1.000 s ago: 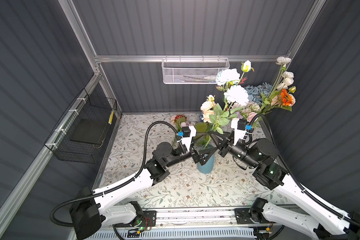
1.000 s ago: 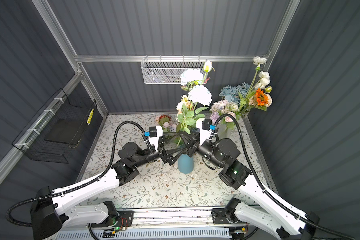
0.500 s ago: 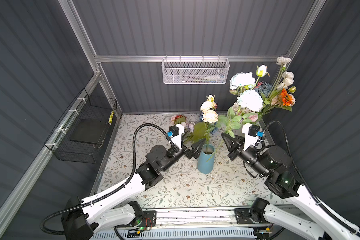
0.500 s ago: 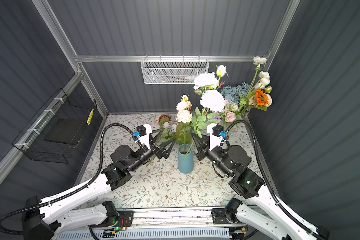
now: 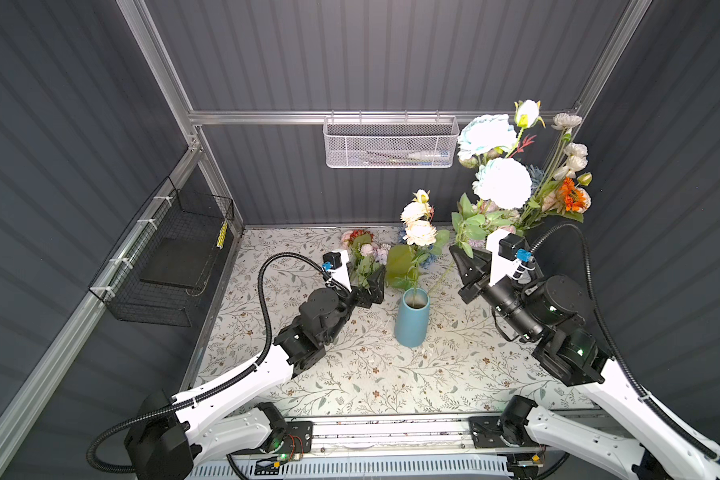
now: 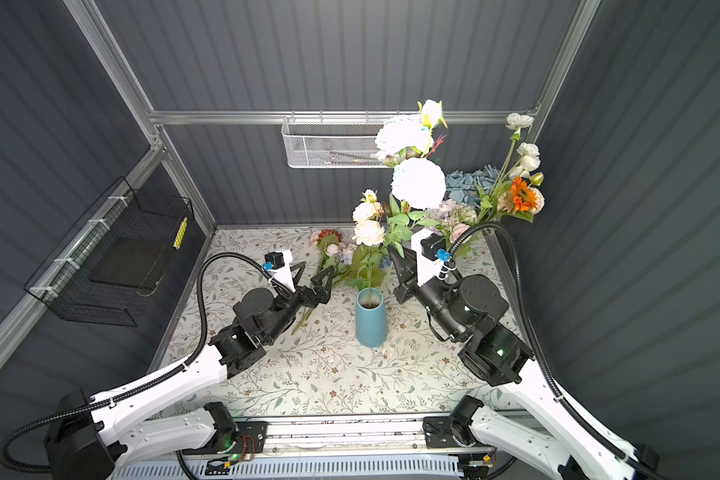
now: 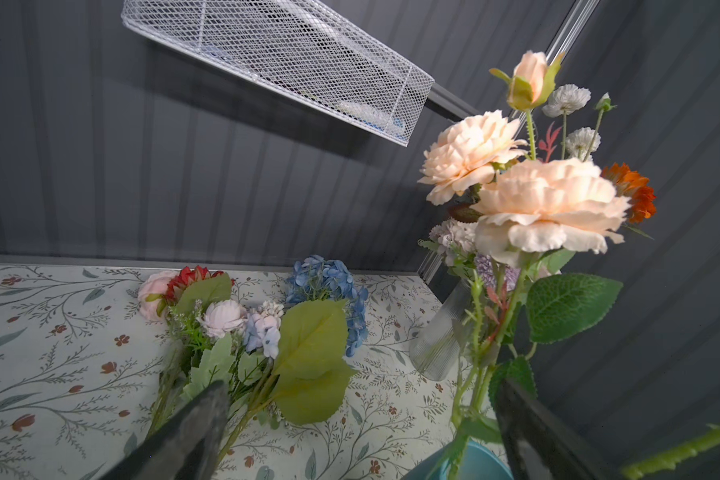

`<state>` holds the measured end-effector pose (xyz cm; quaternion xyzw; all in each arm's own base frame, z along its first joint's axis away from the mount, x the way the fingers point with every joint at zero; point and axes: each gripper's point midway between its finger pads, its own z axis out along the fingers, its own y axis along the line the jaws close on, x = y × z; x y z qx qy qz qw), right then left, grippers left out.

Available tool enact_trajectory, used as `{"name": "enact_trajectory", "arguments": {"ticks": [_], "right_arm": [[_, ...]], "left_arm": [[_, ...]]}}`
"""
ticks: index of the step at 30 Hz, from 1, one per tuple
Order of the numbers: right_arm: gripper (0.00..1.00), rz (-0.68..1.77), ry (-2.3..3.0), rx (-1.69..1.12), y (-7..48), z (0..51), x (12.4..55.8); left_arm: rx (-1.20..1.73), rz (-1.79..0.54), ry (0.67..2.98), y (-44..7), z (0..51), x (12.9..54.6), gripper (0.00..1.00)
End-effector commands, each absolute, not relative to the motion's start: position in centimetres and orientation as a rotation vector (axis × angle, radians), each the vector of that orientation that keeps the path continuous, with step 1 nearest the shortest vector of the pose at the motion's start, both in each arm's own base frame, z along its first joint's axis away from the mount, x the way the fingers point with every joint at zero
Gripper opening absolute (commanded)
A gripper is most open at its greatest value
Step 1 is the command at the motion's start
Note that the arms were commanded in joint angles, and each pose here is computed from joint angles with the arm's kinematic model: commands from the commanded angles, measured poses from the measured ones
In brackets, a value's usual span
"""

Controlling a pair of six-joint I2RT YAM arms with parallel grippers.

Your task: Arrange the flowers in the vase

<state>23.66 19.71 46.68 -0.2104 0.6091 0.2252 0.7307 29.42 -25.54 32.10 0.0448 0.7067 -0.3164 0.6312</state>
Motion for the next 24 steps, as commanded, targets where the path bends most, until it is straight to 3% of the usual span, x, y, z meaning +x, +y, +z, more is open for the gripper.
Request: {"name": "enact_trajectory", "arguments": {"ticks": [1,12,24], "right_arm": [[0.00,0.471,1.282,-0.497,20.2,48.2,23.8],[0.00,0.485,1.371,-0.515,22.5,43.8,26.1],[0.00,0.550,1.561,-0.487,23.6,34.6,27.1]], "left_arm": [[0.052,-0.703,1.629,-24.3,31.7,29.6,0.99],[0.030,-0.696,1.649,-23.5,30.8,29.9,0.99],[0.025,-0.705,1.669,-23.9,30.0,30.6,0.99]]}}
